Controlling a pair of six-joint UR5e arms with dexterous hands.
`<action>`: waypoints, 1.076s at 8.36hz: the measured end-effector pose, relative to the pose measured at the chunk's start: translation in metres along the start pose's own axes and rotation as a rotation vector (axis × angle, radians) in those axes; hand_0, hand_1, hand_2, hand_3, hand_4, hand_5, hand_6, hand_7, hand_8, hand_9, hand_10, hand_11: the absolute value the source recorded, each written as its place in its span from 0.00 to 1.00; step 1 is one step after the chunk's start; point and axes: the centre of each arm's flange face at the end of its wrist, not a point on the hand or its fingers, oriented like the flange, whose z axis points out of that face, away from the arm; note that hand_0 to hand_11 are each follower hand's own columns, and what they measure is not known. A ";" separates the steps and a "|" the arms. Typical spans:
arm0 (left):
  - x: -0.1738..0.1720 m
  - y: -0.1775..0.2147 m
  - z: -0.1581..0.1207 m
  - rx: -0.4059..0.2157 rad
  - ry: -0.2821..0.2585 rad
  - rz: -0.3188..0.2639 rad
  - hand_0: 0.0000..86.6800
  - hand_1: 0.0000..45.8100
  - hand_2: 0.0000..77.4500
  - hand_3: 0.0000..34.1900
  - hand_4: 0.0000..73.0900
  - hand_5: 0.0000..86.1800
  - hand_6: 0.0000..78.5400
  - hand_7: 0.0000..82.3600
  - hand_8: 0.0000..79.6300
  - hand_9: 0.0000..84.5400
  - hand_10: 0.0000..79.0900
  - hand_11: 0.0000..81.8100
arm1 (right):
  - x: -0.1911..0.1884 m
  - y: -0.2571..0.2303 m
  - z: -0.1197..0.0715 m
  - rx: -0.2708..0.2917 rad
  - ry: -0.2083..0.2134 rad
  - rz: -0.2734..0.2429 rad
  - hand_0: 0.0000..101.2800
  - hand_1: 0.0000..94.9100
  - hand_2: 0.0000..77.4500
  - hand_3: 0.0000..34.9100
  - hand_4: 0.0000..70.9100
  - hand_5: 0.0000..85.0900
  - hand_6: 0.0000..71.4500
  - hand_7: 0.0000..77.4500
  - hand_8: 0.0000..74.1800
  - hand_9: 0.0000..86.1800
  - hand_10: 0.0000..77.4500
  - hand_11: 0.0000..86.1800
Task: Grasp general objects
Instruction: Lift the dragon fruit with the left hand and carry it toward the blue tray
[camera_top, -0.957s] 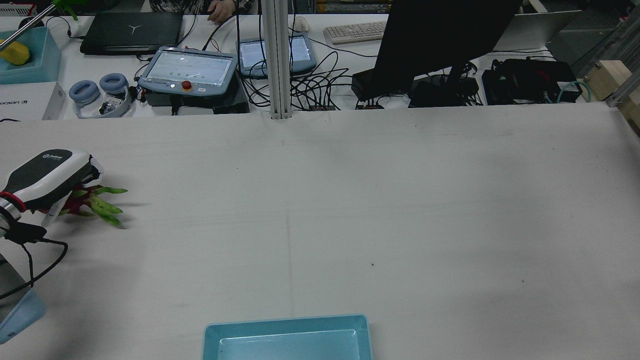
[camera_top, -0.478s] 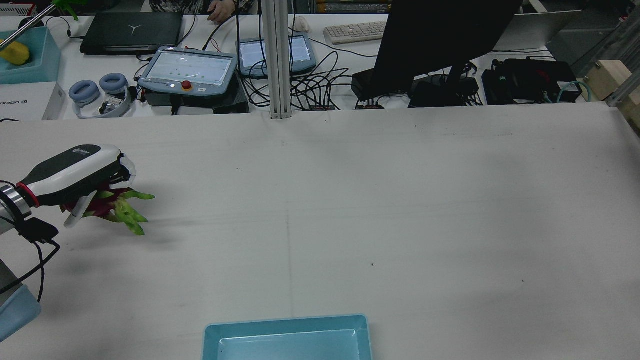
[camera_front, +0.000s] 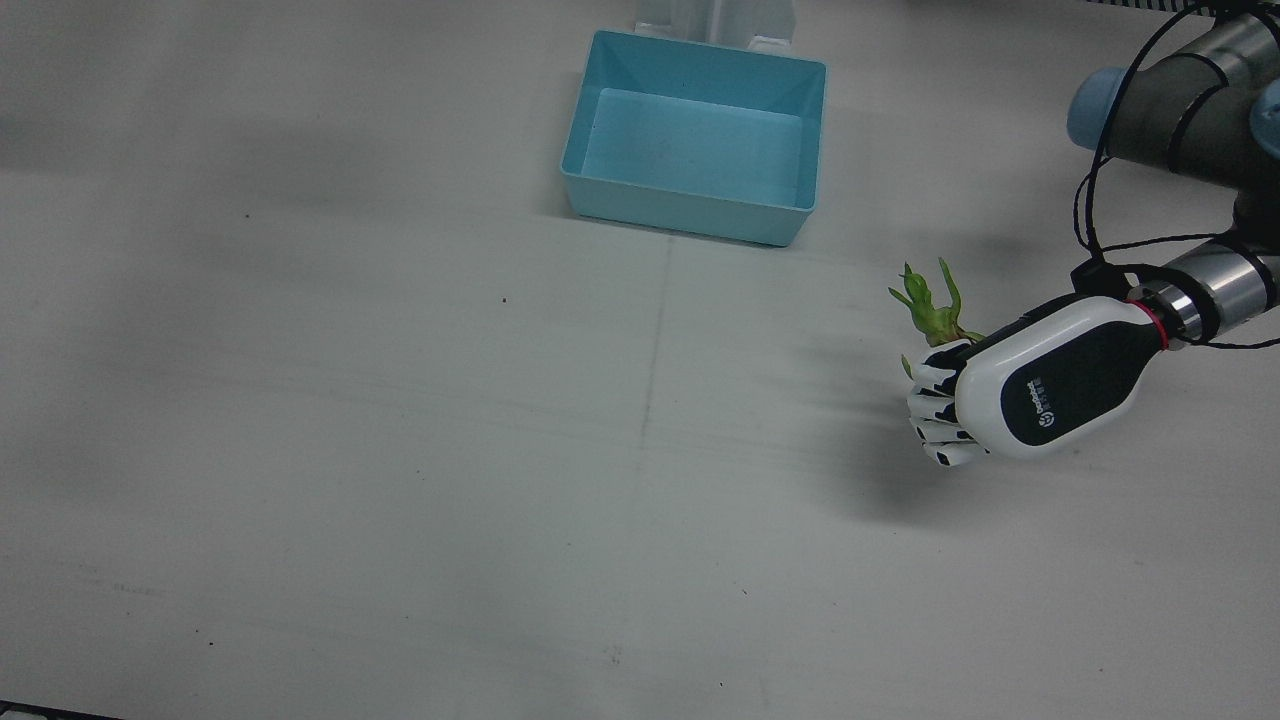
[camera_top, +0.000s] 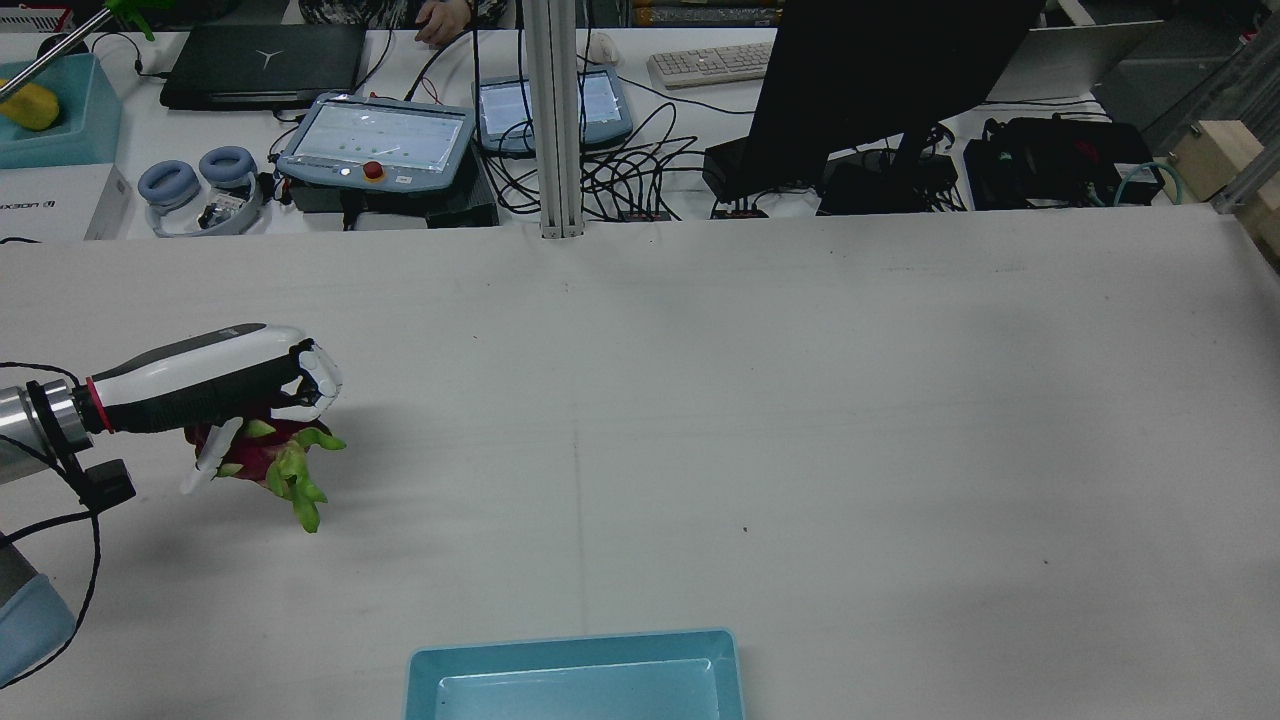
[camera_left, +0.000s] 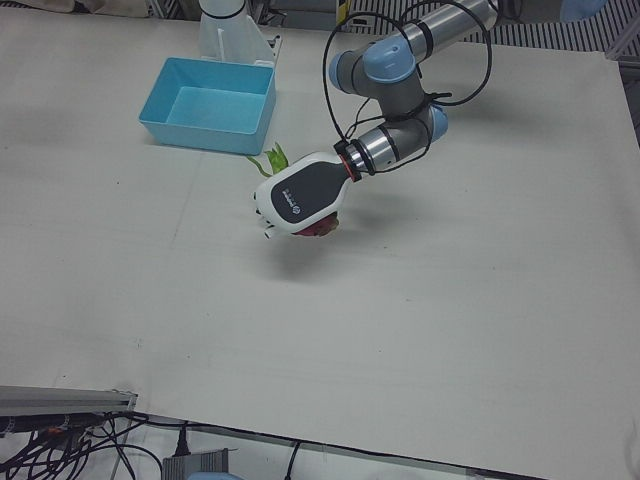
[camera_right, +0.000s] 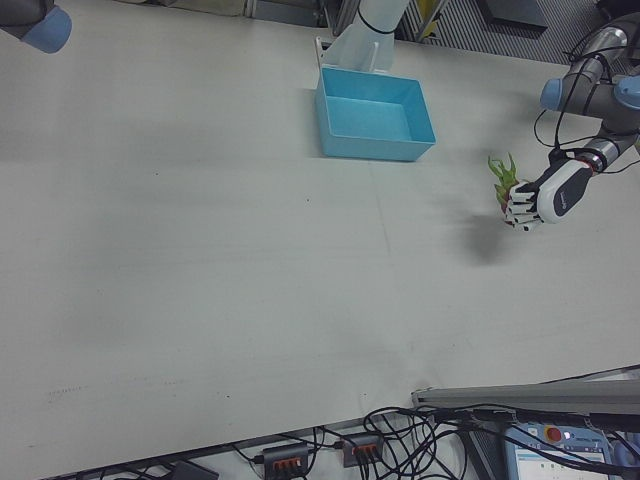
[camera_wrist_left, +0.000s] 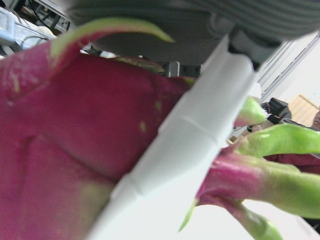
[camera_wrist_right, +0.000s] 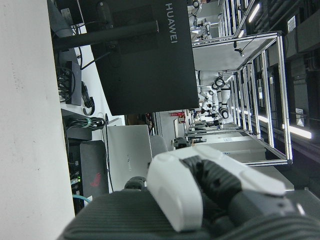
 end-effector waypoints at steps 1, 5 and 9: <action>0.000 0.006 0.002 -0.069 0.036 -0.079 0.92 0.00 0.00 0.00 0.91 0.80 0.90 0.85 0.66 0.65 0.28 0.86 | 0.000 0.000 0.000 0.000 0.000 0.000 0.00 1.00 1.00 0.00 0.00 0.00 0.00 0.00 0.00 0.01 0.00 0.01; 0.020 0.055 -0.036 -0.260 0.148 -0.344 0.92 0.00 0.00 0.00 0.91 0.80 0.90 0.85 0.67 0.65 0.28 0.86 | 0.000 0.000 0.000 0.000 0.000 0.000 0.00 1.00 1.00 0.00 0.00 0.00 0.00 0.00 0.00 0.01 0.00 0.01; 0.017 0.168 -0.006 -0.398 0.157 -0.479 0.92 0.00 0.00 0.00 0.91 0.80 0.90 0.85 0.68 0.65 0.28 0.86 | 0.000 0.000 0.000 0.000 0.000 0.000 0.00 1.00 1.00 0.00 0.00 0.00 0.00 0.00 0.00 0.01 0.00 0.01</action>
